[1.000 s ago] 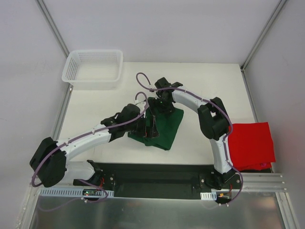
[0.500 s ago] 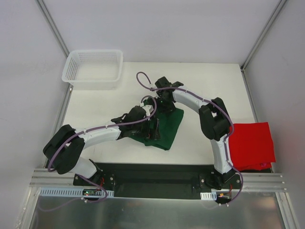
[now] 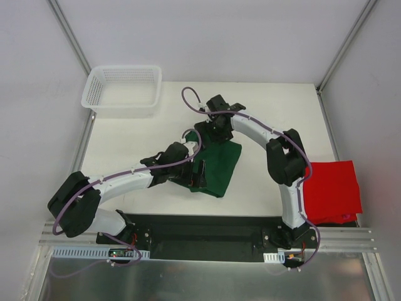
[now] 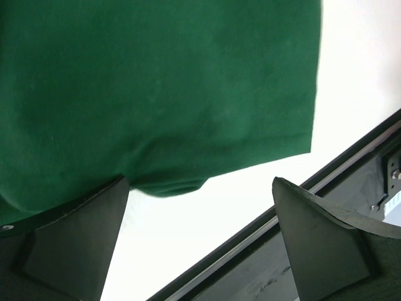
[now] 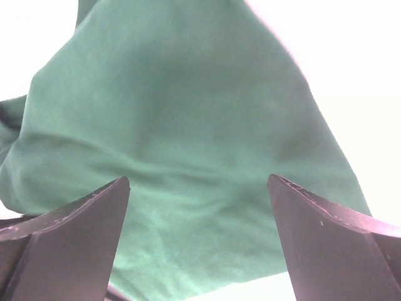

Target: Fold and stack the t-shirts

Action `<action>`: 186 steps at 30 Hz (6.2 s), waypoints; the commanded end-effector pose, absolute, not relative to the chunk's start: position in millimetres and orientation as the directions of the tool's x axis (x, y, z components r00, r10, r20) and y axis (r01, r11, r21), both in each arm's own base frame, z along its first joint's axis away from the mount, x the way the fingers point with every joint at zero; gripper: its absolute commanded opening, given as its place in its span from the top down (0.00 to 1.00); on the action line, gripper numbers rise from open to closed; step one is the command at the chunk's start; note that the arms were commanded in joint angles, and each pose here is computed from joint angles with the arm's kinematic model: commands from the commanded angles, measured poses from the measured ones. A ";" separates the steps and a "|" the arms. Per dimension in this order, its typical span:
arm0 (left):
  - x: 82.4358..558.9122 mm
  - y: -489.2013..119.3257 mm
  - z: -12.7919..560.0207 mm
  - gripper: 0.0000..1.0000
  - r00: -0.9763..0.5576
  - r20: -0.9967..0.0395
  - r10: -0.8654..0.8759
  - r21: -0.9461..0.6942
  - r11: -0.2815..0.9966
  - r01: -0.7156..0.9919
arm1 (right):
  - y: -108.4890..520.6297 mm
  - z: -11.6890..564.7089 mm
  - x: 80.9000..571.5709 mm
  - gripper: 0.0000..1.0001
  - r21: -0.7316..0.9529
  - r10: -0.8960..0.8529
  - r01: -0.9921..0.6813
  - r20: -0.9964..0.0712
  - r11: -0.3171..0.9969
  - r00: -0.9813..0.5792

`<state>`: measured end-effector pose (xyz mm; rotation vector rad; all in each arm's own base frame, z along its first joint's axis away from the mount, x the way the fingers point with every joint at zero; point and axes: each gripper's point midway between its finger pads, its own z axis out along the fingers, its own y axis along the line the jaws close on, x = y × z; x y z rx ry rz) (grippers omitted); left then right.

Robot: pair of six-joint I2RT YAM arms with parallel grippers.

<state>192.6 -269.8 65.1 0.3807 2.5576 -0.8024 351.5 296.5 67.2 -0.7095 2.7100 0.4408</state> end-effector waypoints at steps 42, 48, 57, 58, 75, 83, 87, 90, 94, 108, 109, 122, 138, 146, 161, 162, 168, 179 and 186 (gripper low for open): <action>289.1 -216.0 42.6 0.01 -0.911 -0.409 0.044 -0.206 0.969 0.139 | 220.5 31.9 293.4 0.04 0.167 -0.199 -0.223 -0.147 0.960 -0.969; 309.7 -225.9 36.6 0.01 -0.913 -0.402 0.070 -0.185 0.970 0.156 | 219.5 36.3 284.9 0.04 0.187 -0.164 -0.193 -0.162 0.963 -0.973; 311.8 -209.6 38.6 0.01 -0.913 -0.403 0.063 -0.142 0.981 0.131 | 215.9 62.0 292.0 0.04 0.167 -0.124 -0.168 -0.243 0.972 -0.962; 307.1 -207.4 41.3 0.01 -0.914 -0.403 0.048 -0.147 0.982 0.116 | 213.9 65.8 294.8 0.04 0.153 -0.127 -0.170 -0.256 0.973 -0.958; 286.7 -170.1 78.4 0.01 -0.898 -0.436 -0.056 -0.112 0.994 -0.008 | 221.0 106.4 329.6 0.04 0.017 -0.310 -0.355 -0.449 0.935 -0.838; 286.5 -171.6 71.7 0.01 -0.907 -0.417 -0.058 -0.107 0.994 -0.014 | 217.5 85.6 358.9 0.04 -0.086 -0.353 -0.359 -0.491 0.929 -0.796; 286.4 -168.3 58.4 0.01 -0.918 -0.394 -0.048 -0.072 0.997 -0.021 | 213.2 78.2 367.8 0.04 -0.142 -0.377 -0.353 -0.474 0.925 -0.796; 286.9 -168.9 47.9 0.01 -0.928 -0.370 -0.042 -0.057 0.998 -0.022 | 209.1 75.9 369.3 0.04 -0.167 -0.381 -0.343 -0.462 0.924 -0.801; 285.0 -170.7 32.6 0.01 -0.943 -0.329 -0.037 -0.043 0.999 -0.024 | 203.5 72.5 366.6 0.04 -0.185 -0.386 -0.339 -0.433 0.922 -0.815; 315.5 -169.7 11.1 0.01 -0.939 -0.343 0.019 0.058 0.998 -0.002 | 196.2 45.8 326.8 0.04 -0.180 -0.401 -0.359 -0.346 0.916 -0.849; 319.0 -168.4 11.0 0.01 -0.938 -0.345 0.017 0.062 0.998 -0.004 | 198.7 43.6 322.4 0.04 -0.179 -0.409 -0.368 -0.338 0.912 -0.848; 299.7 -171.1 18.6 0.01 -0.946 -0.324 -0.016 -0.009 1.000 -0.014 | 212.6 92.8 317.7 0.04 -0.195 -0.403 -0.353 -0.445 0.915 -0.800; 226.9 -164.7 79.0 0.01 -0.911 -0.407 -0.064 -0.126 0.992 -0.013 | 288.8 136.4 364.7 0.03 -0.107 -0.414 -0.473 -0.671 0.875 -0.615; 202.4 -167.6 61.0 0.01 -0.920 -0.381 -0.093 -0.115 0.992 -0.053 | 333.2 125.5 376.8 0.04 -0.035 -0.432 -0.572 -0.693 0.819 -0.577; 204.2 -178.4 44.6 0.01 -0.920 -0.386 -0.060 -0.074 0.997 -0.034 | 375.5 115.4 369.8 0.41 0.107 -0.452 -0.688 -0.680 0.718 -0.577; 206.3 -180.0 45.1 0.01 -0.918 -0.391 -0.060 -0.076 0.997 -0.033 | 375.8 116.4 369.1 0.38 0.106 -0.453 -0.689 -0.680 0.717 -0.576; 212.7 -201.2 49.7 0.01 -0.922 -0.385 -0.037 -0.115 0.993 0.007 | 377.8 122.7 364.9 0.32 0.124 -0.453 -0.693 -0.673 0.710 -0.584; 212.9 -224.0 58.8 0.10 -0.917 -0.398 0.009 -0.146 0.987 0.073 | 375.8 95.7 355.8 0.37 0.142 -0.476 -0.686 -0.621 0.713 -0.623; 206.0 -221.2 49.9 0.46 -0.927 -0.375 0.007 -0.139 0.988 0.064 | 382.7 90.2 349.9 0.40 0.158 -0.491 -0.698 -0.604 0.698 -0.628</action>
